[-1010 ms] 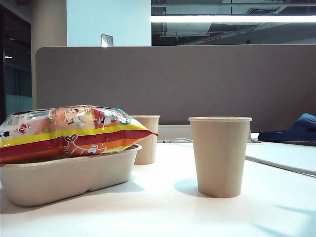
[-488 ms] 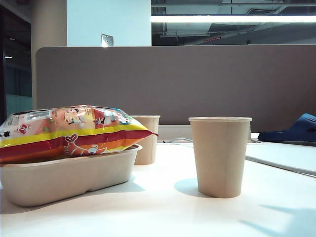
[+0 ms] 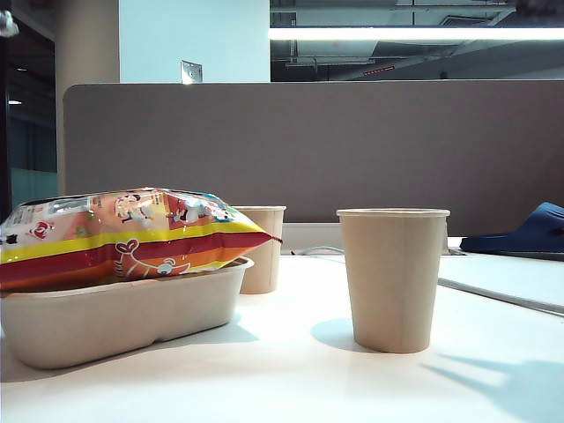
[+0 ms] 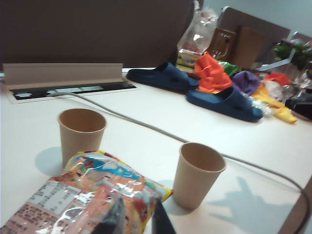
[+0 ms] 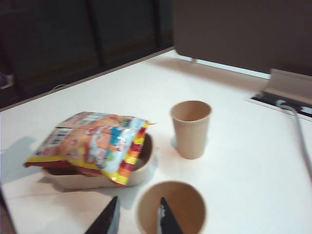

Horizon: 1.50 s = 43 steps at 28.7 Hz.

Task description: Pick up a bag of chips and put them in the box.

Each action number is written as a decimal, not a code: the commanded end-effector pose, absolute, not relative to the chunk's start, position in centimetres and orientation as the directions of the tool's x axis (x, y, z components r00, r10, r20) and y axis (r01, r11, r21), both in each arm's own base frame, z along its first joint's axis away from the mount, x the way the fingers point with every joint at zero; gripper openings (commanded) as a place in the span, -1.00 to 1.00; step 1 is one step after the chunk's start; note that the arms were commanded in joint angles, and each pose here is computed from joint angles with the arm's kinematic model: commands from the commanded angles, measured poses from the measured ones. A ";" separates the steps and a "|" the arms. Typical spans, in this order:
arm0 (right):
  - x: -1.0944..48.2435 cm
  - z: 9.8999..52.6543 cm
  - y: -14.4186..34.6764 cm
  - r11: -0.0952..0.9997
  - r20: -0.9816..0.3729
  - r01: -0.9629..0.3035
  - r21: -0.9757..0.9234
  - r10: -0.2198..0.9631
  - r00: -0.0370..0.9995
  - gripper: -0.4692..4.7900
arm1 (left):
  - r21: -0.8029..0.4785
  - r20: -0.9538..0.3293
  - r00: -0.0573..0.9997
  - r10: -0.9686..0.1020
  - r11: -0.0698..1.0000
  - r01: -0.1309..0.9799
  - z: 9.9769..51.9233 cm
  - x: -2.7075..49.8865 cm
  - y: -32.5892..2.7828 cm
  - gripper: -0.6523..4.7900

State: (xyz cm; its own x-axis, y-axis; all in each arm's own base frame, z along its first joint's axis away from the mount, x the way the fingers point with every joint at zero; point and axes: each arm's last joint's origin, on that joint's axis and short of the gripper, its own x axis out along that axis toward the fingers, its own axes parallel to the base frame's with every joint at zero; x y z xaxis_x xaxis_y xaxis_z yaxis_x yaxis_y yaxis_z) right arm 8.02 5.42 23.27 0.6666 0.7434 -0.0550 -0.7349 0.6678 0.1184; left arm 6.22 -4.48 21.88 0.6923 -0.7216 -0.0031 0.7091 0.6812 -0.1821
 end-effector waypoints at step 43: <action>9.2 16.0 5.8 0.730 -0.134 -0.669 0.140 0.683 0.718 -0.43 | -0.088 -0.091 0.705 -0.703 0.711 0.697 16.4 7.8 -5.3 -0.47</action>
